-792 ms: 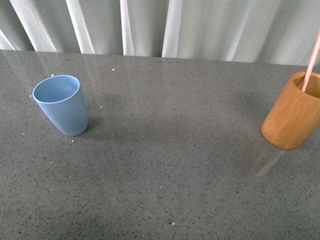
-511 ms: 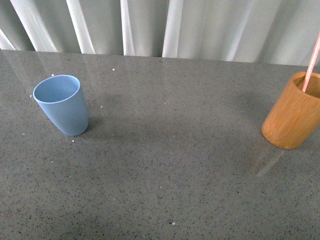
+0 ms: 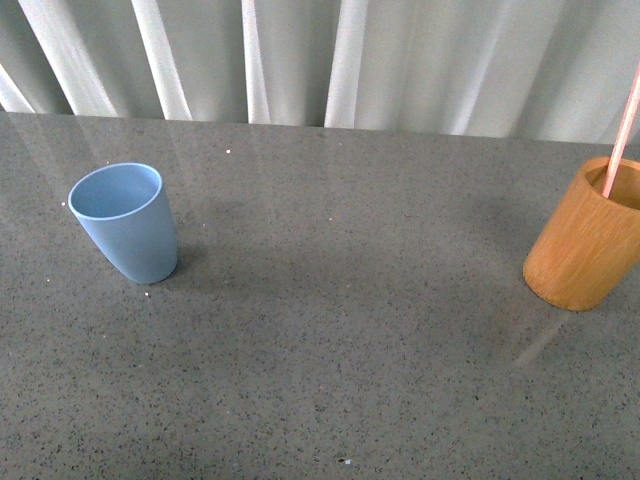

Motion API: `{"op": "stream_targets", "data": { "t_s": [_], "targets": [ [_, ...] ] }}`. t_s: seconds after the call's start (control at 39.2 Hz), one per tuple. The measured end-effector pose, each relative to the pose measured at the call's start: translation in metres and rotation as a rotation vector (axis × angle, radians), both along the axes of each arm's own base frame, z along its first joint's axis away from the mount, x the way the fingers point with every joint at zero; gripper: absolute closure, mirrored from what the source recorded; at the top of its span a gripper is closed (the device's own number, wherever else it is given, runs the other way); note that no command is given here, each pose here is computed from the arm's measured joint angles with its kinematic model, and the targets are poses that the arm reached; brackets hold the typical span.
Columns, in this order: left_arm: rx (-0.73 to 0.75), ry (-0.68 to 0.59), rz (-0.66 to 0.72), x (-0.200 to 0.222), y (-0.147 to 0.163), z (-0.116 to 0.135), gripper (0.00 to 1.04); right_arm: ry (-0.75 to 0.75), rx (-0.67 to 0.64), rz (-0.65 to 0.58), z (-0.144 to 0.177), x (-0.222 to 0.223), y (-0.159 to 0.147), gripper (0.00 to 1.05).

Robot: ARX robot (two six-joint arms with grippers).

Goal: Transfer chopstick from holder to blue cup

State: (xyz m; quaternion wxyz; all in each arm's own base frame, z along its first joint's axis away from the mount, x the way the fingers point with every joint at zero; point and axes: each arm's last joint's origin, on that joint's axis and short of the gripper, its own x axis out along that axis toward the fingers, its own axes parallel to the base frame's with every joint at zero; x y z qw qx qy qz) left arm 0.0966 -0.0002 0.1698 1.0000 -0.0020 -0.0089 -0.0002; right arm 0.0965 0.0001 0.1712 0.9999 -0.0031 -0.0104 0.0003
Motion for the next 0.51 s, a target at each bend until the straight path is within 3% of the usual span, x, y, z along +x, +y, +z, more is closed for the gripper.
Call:
{"op": "stream_targets", "data": {
  "t_s": [0.51],
  "targets": [
    [0.0, 0.0, 0.0, 0.0, 0.0, 0.0, 0.07, 0.0, 0.0, 0.0, 0.0, 0.0, 0.0, 0.1]
  ]
}}
